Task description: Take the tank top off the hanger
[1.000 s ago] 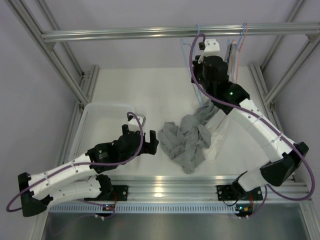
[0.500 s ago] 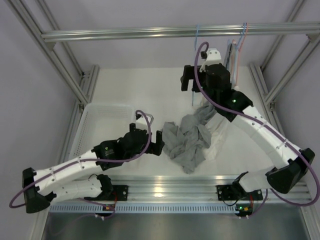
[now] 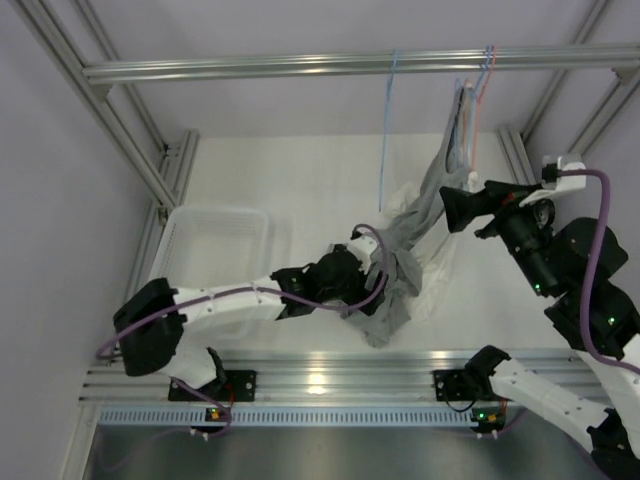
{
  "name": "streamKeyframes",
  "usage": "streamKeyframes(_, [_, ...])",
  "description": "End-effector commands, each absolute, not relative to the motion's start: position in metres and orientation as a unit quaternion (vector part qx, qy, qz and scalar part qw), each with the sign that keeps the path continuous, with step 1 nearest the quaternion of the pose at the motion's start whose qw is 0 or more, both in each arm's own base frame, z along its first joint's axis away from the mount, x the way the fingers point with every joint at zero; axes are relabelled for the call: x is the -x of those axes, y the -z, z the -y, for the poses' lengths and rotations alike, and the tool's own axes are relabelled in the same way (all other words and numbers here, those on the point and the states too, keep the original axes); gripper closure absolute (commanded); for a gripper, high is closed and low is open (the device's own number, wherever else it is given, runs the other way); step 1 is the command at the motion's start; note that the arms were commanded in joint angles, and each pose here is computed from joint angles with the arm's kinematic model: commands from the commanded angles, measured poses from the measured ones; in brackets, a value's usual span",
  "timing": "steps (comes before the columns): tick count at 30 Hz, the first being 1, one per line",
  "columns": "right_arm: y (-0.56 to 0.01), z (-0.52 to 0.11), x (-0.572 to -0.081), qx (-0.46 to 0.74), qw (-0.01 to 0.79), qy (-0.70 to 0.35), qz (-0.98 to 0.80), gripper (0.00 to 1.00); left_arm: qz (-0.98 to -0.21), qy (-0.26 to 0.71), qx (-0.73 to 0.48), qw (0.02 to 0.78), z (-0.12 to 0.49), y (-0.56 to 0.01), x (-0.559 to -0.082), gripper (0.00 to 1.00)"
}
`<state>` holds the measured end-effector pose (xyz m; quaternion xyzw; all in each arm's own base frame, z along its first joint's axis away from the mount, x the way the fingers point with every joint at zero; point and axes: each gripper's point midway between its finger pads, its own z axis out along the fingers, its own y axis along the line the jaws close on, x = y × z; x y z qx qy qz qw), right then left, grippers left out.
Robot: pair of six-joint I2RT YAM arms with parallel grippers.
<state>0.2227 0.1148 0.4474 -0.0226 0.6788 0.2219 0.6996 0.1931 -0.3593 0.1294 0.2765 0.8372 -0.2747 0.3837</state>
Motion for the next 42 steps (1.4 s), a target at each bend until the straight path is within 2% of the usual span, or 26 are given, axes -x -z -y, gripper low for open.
streamKeyframes(1, [-0.410,-0.105,-0.214,0.046,0.668,-0.186,-0.719,0.01,-0.819,0.274,-0.272,0.425,0.395,-0.137,-0.221,0.01])
streamKeyframes(4, [-0.409,-0.102,-0.206,0.057,0.670,-0.188,-0.716,0.01,-0.841,0.237,-0.256,0.414,0.400,-0.102,-0.234,0.01])
streamKeyframes(6, [-0.406,-0.101,-0.203,0.062,0.670,-0.187,-0.716,0.01,-0.847,0.230,-0.255,0.404,0.405,-0.085,-0.236,0.17])
streamKeyframes(7, [-0.405,-0.101,-0.203,0.064,0.669,-0.186,-0.717,0.01,-0.849,0.231,-0.255,0.402,0.407,-0.081,-0.236,0.22])
streamKeyframes(8, [-0.402,-0.101,-0.204,0.066,0.668,-0.183,-0.719,0.01,-0.850,0.235,-0.254,0.397,0.409,-0.077,-0.235,0.36])
streamKeyframes(9, [-0.401,-0.101,-0.204,0.066,0.667,-0.181,-0.719,0.01,-0.850,0.238,-0.255,0.396,0.410,-0.076,-0.234,0.46])
streamKeyframes(10, [-0.399,-0.101,-0.204,0.068,0.667,-0.179,-0.720,0.01,-0.849,0.242,-0.254,0.395,0.411,-0.077,-0.233,0.52])
streamKeyframes(12, [-0.397,-0.101,-0.205,0.070,0.665,-0.177,-0.722,0.01,-0.849,0.242,-0.257,0.393,0.410,-0.075,-0.232,0.57])
streamKeyframes(14, [-0.395,-0.101,-0.205,0.070,0.665,-0.176,-0.723,0.01,-0.848,0.241,-0.260,0.393,0.407,-0.075,-0.230,0.79])
streamKeyframes(15, [-0.395,-0.100,-0.206,0.070,0.665,-0.174,-0.723,0.01,-0.848,0.239,-0.257,0.397,0.405,-0.078,-0.231,1.00])
streamKeyframes(18, [-0.394,-0.099,-0.206,0.068,0.666,-0.169,-0.723,0.01,-0.846,0.243,-0.233,0.413,0.390,-0.096,-0.229,1.00])
streamKeyframes(25, [-0.398,-0.089,-0.207,0.054,0.675,-0.153,-0.720,0.01,-0.812,0.229,-0.134,0.520,0.309,-0.202,-0.230,1.00])
streamKeyframes(32, [-0.407,-0.082,-0.206,0.040,0.685,-0.148,-0.713,0.01,-0.799,0.168,-0.038,0.576,0.233,-0.264,-0.233,1.00])
streamKeyframes(37, [-0.415,-0.078,-0.205,0.036,0.692,-0.141,-0.707,0.01,-0.774,0.165,-0.003,0.612,0.199,-0.316,-0.229,1.00])
streamKeyframes(42, [-0.423,-0.078,-0.209,0.035,0.697,-0.138,-0.703,0.01,-0.736,0.165,0.011,0.657,0.178,-0.404,-0.230,1.00])
